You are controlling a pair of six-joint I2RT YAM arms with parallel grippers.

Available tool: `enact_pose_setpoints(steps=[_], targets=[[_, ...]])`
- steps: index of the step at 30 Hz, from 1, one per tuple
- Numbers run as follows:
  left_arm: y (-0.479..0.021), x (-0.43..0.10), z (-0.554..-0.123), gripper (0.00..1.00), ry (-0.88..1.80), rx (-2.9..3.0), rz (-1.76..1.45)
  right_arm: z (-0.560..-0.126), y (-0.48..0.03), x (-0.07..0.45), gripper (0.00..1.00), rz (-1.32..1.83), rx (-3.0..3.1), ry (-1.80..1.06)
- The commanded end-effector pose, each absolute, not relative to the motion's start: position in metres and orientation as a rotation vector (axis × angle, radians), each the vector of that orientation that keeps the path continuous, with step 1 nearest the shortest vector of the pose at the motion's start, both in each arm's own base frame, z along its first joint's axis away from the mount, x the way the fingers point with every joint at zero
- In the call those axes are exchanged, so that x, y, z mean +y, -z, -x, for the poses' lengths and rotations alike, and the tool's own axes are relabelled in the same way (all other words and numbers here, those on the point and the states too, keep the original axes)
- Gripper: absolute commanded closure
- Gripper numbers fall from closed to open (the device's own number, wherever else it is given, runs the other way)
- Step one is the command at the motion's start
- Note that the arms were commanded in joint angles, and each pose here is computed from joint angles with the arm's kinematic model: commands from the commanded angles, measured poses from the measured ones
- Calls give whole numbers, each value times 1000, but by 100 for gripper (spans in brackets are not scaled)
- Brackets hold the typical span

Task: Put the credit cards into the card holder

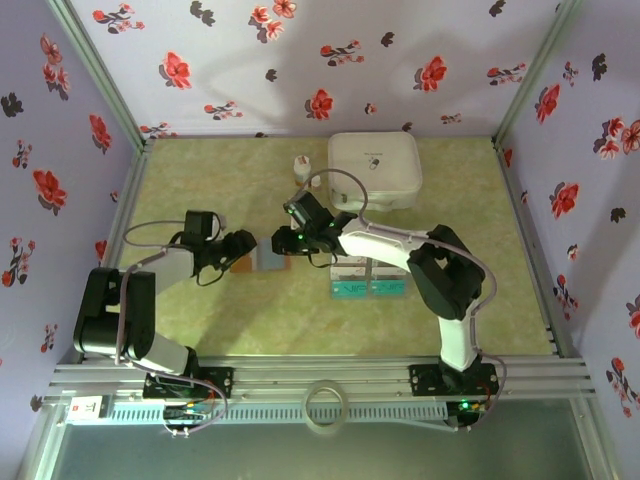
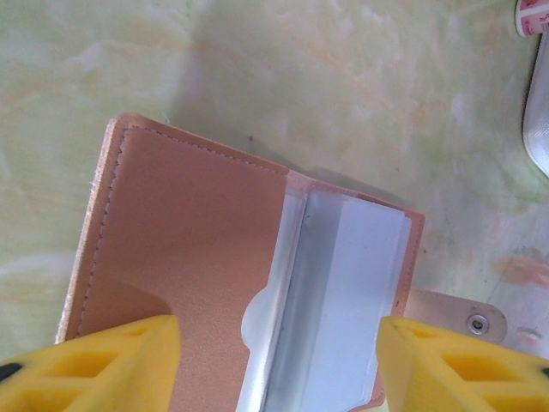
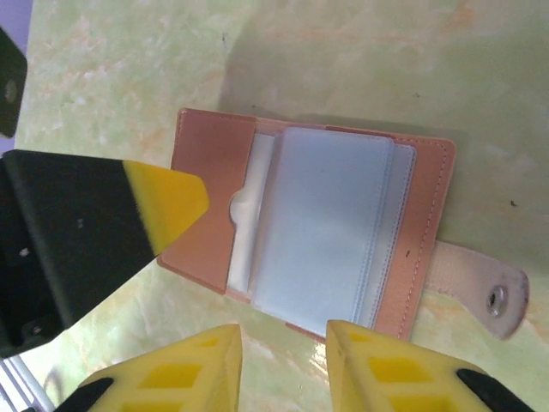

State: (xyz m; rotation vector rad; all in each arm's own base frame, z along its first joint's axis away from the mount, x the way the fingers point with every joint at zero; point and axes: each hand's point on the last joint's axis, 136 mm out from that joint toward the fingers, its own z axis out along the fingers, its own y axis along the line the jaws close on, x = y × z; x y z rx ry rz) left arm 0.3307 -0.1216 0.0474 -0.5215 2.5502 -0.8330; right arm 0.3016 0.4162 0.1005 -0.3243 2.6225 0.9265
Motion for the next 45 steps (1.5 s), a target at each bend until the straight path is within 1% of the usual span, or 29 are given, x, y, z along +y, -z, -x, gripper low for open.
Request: enact_pose_setpoints(steps=[1,4,9,10,14,15,20,24,28,37,41,45], targets=[[-59,-121,-333,35,820,2543,477,-299,-127,407,67,364,2586,-908],[-66,-123,-335,33,843,2527,472,-285,-135,398,62,410,2583,-890],[-75,-127,-337,28,880,2507,464,-253,-130,371,59,486,2616,-823],[-77,-128,-337,25,885,2503,463,-245,-127,362,59,494,2626,-808],[-84,-130,-339,4,907,2486,461,-213,-109,331,57,525,2671,-747],[-86,-131,-340,1,912,2481,461,-204,-103,323,56,534,2683,-726],[-91,-134,-341,0,928,2470,465,-177,-73,286,55,517,2746,-642],[-94,-134,-341,0,931,2463,466,-165,-48,264,53,481,2798,-590],[-97,-134,-341,0,933,2459,464,-163,-34,254,52,456,2810,-545],[-100,-135,-341,0,935,2455,469,-177,-18,244,52,433,2783,-409],[-101,-134,-341,0,933,2453,467,-189,-17,239,52,405,2755,-349],[-101,-134,-340,0,931,2455,468,-203,-18,239,52,365,2732,-346]])
